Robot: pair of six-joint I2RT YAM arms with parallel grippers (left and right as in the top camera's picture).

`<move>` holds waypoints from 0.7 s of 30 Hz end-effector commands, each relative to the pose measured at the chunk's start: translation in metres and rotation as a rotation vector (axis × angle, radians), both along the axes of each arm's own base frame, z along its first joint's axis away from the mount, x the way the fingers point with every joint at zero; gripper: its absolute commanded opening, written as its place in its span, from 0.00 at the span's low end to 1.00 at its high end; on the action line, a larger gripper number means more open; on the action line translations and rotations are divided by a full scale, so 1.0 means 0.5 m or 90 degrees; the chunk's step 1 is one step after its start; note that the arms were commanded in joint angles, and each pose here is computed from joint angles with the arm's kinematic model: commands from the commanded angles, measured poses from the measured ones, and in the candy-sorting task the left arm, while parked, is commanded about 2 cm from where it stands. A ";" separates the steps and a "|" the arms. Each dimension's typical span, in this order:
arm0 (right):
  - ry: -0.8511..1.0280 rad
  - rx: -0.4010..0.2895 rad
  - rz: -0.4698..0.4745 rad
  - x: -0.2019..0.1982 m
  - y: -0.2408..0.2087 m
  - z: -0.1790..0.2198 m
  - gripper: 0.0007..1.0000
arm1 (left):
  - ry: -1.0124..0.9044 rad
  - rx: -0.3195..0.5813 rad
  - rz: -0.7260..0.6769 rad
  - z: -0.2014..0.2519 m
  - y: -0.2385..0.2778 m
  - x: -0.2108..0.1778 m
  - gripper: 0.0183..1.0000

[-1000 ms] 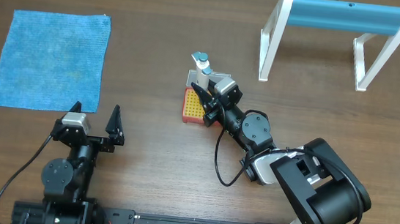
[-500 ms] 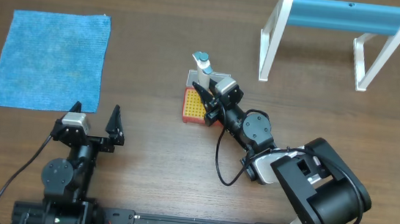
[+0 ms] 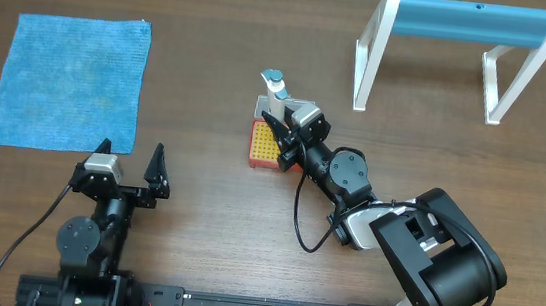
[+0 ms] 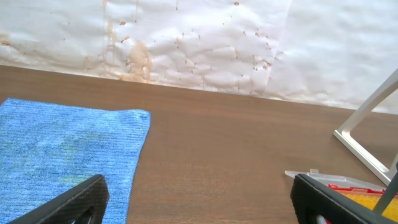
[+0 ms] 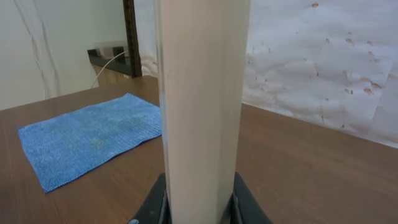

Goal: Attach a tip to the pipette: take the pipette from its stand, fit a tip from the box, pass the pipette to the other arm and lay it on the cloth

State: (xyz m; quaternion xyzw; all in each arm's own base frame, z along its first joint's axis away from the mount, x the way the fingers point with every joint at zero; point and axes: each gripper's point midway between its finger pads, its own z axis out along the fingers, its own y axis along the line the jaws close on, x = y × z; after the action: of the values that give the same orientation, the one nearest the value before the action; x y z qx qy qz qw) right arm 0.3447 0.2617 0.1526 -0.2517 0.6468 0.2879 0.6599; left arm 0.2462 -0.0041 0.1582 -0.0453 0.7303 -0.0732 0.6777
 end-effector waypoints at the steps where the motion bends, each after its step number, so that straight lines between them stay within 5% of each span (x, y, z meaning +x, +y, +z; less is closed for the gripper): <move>1: -0.011 -0.003 -0.003 0.010 0.000 0.008 0.08 | 0.001 -0.006 -0.003 -0.002 -0.001 -0.001 0.94; 21: 0.055 -0.045 -0.003 0.005 -0.003 -0.084 0.08 | 0.001 -0.006 -0.003 -0.002 -0.001 -0.001 0.94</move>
State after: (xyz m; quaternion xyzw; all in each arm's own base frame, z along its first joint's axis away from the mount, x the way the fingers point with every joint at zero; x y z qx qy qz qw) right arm 0.3498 0.2651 0.1467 -0.2518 0.6477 0.2880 0.6589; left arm 0.2462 -0.0041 0.1582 -0.0453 0.7303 -0.0732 0.6777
